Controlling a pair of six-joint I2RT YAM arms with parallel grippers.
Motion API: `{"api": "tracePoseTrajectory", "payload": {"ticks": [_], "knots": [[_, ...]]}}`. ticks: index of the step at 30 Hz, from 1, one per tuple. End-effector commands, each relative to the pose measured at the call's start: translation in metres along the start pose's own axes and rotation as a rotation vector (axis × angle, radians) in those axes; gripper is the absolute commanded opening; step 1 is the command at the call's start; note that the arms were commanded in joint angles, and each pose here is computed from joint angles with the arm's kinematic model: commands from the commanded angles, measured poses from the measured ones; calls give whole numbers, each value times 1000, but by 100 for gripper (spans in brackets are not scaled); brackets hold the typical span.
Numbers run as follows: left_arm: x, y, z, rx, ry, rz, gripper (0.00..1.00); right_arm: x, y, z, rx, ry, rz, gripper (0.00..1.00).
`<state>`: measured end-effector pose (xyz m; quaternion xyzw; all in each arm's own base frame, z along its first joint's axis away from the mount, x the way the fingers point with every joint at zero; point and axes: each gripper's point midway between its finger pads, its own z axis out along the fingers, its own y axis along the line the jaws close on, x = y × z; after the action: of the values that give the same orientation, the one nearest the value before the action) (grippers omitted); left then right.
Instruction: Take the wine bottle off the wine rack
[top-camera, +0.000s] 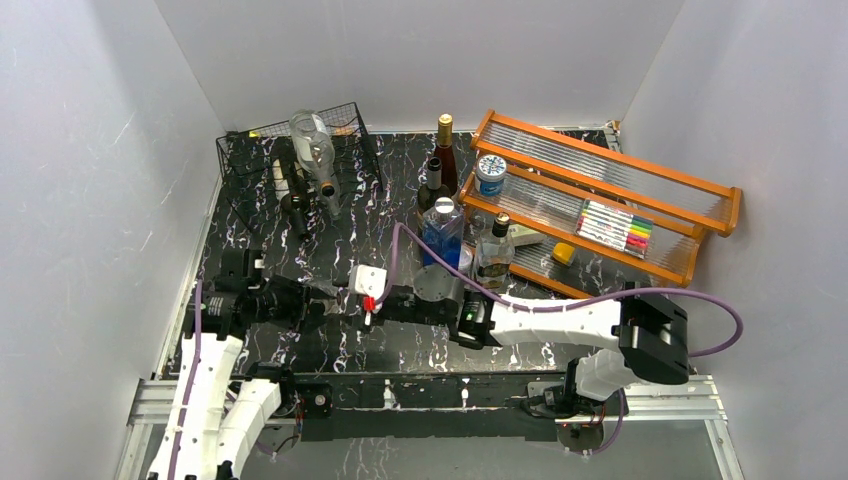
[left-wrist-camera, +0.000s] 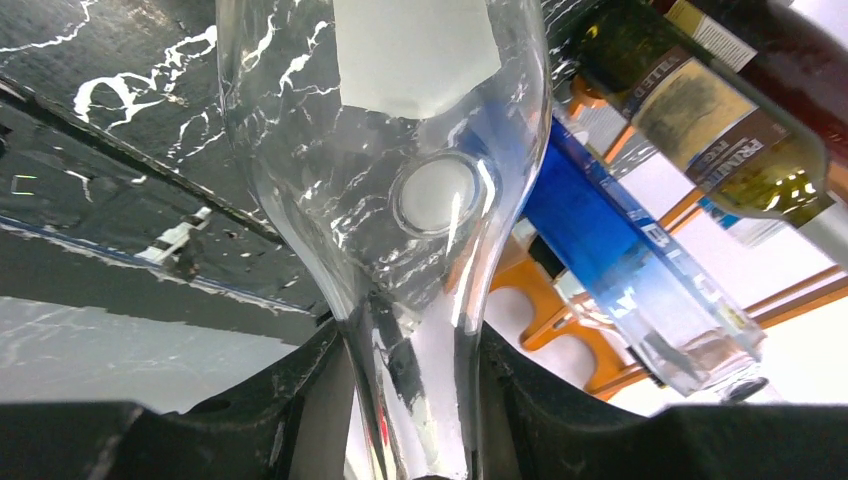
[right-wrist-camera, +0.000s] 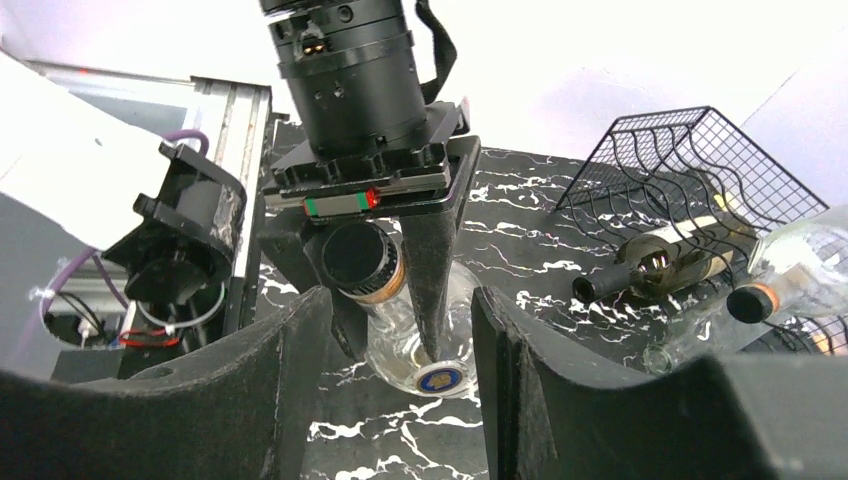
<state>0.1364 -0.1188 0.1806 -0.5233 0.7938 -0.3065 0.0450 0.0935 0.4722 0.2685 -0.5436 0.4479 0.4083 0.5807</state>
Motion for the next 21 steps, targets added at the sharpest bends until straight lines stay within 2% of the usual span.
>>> {"api": "tracePoseTrajectory", "payload": {"ticks": [1,10,15,21], "knots": [[12,-16,-5,76,64,-118,0,-25,-15,12,103,-108,46,62],[3,-20,-5,85,16,-203,0,-26,-4,32,84,-119,35,61],[5,-17,-4,62,31,-232,0,-25,-18,42,182,-90,31,56],[7,-18,-4,65,42,-237,0,-26,-23,42,244,-88,16,62]]}}
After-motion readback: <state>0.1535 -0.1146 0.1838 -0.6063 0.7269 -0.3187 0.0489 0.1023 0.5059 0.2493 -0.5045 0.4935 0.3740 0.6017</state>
